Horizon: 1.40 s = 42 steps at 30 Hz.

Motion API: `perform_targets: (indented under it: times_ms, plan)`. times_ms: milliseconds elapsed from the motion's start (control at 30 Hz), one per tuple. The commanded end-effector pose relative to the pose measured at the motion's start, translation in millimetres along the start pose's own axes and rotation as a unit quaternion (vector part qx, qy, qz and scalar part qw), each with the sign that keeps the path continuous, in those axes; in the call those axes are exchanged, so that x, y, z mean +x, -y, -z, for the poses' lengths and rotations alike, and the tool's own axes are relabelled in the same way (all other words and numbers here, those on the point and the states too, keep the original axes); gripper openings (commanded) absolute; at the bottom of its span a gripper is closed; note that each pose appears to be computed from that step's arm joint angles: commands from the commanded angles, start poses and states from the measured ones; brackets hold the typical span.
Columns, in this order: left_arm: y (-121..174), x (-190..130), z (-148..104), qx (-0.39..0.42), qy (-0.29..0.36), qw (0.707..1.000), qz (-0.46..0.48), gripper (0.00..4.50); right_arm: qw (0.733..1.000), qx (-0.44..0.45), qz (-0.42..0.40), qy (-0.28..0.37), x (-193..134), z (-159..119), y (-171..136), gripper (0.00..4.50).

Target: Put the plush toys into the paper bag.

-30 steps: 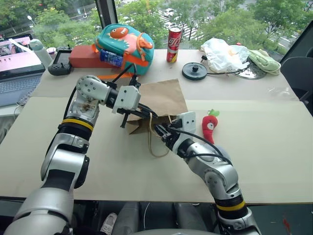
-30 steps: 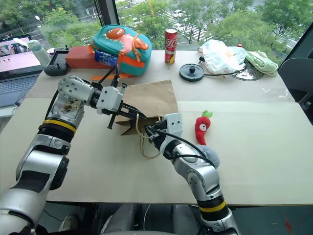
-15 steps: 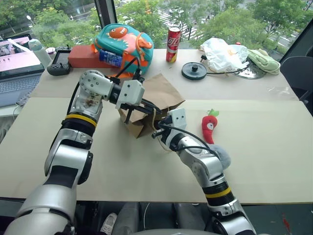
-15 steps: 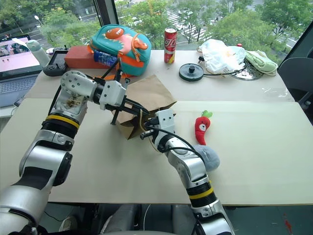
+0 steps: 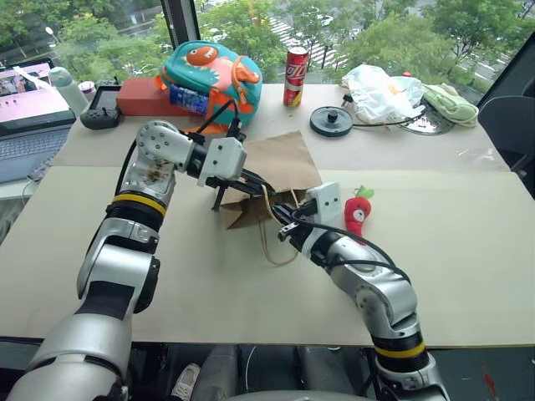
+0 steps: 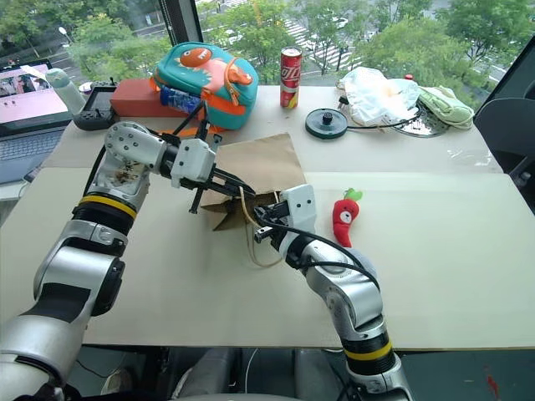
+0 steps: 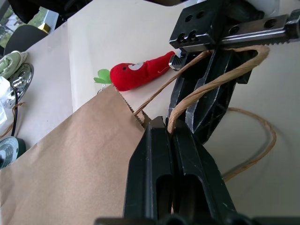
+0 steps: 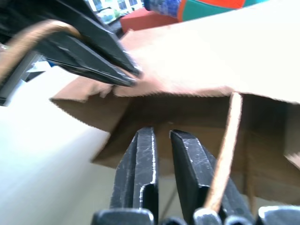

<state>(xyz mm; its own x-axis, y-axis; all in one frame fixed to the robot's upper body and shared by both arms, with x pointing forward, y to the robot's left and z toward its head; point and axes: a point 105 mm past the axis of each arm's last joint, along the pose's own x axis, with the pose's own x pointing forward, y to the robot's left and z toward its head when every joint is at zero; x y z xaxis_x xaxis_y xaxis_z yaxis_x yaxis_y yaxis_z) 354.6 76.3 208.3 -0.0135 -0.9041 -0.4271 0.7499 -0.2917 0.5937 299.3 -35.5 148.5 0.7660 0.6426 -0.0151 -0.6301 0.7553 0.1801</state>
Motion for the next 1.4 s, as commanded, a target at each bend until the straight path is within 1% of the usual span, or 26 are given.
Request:
perform_targets:
  times_ms: [33,167,233,267,367,500,633,767,933,1233,1333,1400]
  plan:
    - [-5,-5,-6,0.02,0.002,1.0,-0.01,0.0,0.999,0.001,-0.007,0.031,-15,-20,-2,0.66]
    - [-4,-5,-5,0.018,0.0,1.0,-0.011,0.0,1.0,0.002,0.001,0.031,-25,-23,1,0.66]
    - [-4,-5,-5,0.018,0.001,1.0,-0.011,0.0,1.0,0.003,0.004,0.031,-26,-25,2,1.17]
    - [-4,-5,-5,0.017,0.001,1.0,-0.011,0.0,1.0,0.003,0.005,0.031,-26,-25,2,1.32]
    - [-3,-4,-4,0.016,0.001,1.0,-0.011,0.0,0.999,0.008,0.008,0.041,-27,-31,3,2.02]
    - [-2,-5,-3,0.015,0.0,1.0,-0.012,0.0,0.997,0.036,0.02,0.068,-35,-42,10,2.02]
    - [-2,-5,-3,0.014,-0.001,1.0,-0.012,0.0,0.997,0.044,0.006,0.071,-39,-46,8,2.02]
    - [-1,-4,-3,0.014,0.0,1.0,-0.013,0.0,0.998,0.028,0.007,0.049,-43,-39,8,2.02]
    - [0,-6,-2,0.013,-0.002,1.0,-0.013,0.0,1.0,0.011,0.007,0.017,-59,-23,8,2.02]
    - [2,-5,-1,0.011,-0.004,1.0,-0.012,0.0,1.0,-0.013,-0.012,0.009,-78,-26,6,2.02]
    - [2,-5,-2,0.011,-0.002,1.0,-0.013,0.0,0.999,-0.005,-0.031,0.041,-83,-38,2,2.02]
    - [2,-5,-2,0.011,-0.002,1.0,-0.014,0.0,0.997,0.018,-0.039,0.065,-87,-46,3,2.02]
